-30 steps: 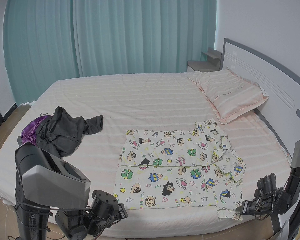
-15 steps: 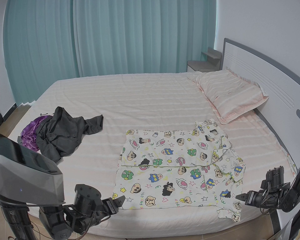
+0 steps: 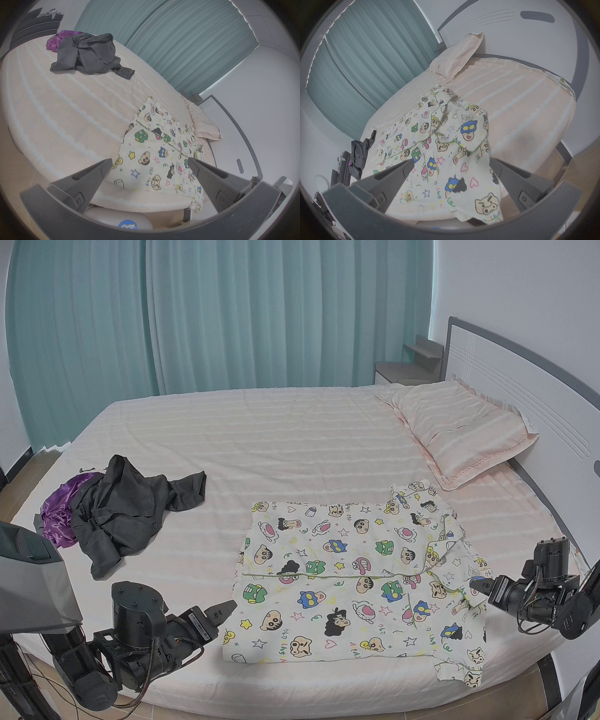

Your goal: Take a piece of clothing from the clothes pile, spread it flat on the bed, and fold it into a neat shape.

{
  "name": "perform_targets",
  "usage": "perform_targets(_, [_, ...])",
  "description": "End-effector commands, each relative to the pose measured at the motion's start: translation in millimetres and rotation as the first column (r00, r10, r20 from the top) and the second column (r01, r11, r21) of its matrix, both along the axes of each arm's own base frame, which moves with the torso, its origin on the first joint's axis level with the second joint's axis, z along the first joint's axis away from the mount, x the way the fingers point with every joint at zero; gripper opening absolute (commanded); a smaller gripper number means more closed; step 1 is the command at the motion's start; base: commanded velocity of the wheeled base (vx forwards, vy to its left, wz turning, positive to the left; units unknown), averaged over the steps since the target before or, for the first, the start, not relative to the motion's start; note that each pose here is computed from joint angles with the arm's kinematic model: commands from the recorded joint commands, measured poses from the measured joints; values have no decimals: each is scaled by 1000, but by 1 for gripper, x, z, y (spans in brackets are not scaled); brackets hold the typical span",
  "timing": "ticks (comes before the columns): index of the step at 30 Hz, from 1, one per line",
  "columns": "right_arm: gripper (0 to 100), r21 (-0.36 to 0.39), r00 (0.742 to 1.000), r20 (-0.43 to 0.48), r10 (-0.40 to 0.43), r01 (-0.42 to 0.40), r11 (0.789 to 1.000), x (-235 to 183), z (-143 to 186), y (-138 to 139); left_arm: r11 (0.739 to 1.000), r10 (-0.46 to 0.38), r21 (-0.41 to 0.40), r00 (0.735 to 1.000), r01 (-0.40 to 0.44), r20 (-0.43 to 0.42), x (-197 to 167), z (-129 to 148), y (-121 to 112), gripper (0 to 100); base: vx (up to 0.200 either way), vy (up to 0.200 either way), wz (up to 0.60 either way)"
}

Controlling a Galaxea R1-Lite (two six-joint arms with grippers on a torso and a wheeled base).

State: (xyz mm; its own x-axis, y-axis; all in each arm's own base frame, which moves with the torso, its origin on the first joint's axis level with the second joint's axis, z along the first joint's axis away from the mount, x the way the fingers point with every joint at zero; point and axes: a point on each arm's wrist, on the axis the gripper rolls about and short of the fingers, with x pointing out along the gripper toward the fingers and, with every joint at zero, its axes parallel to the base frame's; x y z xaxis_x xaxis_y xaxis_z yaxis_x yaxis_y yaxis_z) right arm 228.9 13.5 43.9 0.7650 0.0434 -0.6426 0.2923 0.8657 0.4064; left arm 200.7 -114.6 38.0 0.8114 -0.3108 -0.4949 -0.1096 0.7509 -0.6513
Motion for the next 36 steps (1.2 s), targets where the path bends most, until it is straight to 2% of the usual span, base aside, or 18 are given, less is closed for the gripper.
perform_targets(1, [100,1,1000,-31,2,-2,1000,7,-9,1,1000,10,2,1000,-10,-2,2,-1,1,100,200,0,0])
perform_targets(8, [100,12,1000,22,-18,18,1000,24,-3,1,1000,24,15,999,-23,-27,9,-10,1,100,0,0,0])
perform_targets(13, [100,9,998,30,-57,57,998,47,-7,-8,999,41,-18,998,-41,-44,10,-12,-1,100,0,0,0])
perform_targets(25, [100,0,992,37,-120,120,993,86,-26,-28,999,31,-18,999,-32,-44,11,-13,-4,100,0,-200,0])
perform_targets(31, [100,-5,990,11,-141,141,990,102,-44,-35,999,33,-16,998,-34,-46,11,-14,-4,100,0,0,0])
perform_targets(36, [100,-71,990,-14,-138,137,988,111,-62,-37,1000,27,-15,999,-27,-47,10,-14,-5,100,0,0,0])
